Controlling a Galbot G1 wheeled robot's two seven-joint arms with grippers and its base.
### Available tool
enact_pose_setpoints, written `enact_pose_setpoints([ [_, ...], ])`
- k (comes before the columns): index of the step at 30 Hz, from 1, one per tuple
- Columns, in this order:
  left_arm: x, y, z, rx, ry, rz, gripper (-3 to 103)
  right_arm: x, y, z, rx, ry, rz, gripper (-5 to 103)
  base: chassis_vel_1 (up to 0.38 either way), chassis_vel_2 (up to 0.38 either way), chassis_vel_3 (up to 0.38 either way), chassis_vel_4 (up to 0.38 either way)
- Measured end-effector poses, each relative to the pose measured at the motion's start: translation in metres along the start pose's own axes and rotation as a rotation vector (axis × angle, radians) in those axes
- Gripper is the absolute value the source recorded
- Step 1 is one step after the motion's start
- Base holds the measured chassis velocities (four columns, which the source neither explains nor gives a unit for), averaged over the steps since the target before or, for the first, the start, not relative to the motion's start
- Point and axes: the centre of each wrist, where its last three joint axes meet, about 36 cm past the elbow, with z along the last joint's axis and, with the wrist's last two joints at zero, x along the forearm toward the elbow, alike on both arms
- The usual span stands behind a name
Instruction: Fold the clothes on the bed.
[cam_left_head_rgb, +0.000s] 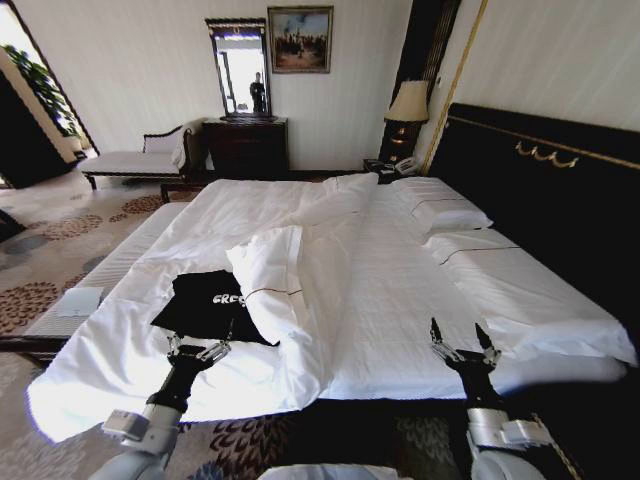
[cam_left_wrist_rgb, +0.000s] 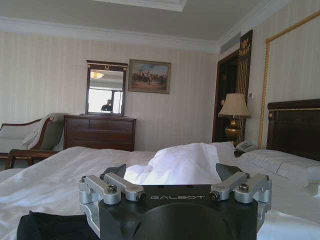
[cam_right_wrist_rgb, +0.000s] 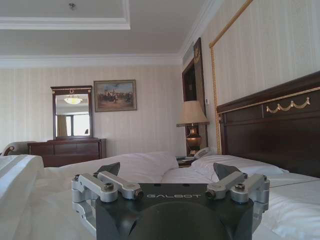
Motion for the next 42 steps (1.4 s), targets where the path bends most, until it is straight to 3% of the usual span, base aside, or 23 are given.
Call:
enact_pose_setpoints([
  [14, 0.000, 0.003, 0.006, -0.001, 0.005, -0.019, 100, -0.013, -0.010, 0.009, -0.005, 0.002, -0.012, 100, 0.036, 0.089, -0.036, -0.073],
  [25, 0.007, 0.009, 0.015, -0.026, 0.027, -0.056, 100, -0.043, -0.022, 0.030, -0.082, 0.037, -0.057, 100, -0.006, -0.012, -0.001, 0.007],
  [27, 0.016, 0.012, 0.027, -0.047, 0.060, -0.082, 100, -0.089, -0.042, 0.040, -0.064, 0.036, -0.098, 100, 0.000, 0.000, 0.000, 0.000],
  [33, 0.021, 0.008, 0.023, -0.041, 0.055, -0.113, 100, -0.137, -0.060, 0.033, -0.020, 0.011, -0.154, 100, 0.000, 0.000, 0.000, 0.000],
  [36, 0.023, 0.007, 0.018, -0.042, 0.045, -0.125, 100, -0.146, -0.059, 0.031, -0.025, 0.000, -0.173, 100, 0.000, 0.000, 0.000, 0.000],
  [42, 0.028, 0.009, 0.001, -0.053, 0.012, -0.161, 100, -0.158, -0.037, 0.026, -0.102, -0.012, -0.242, 100, 0.000, 0.000, 0.000, 0.000],
])
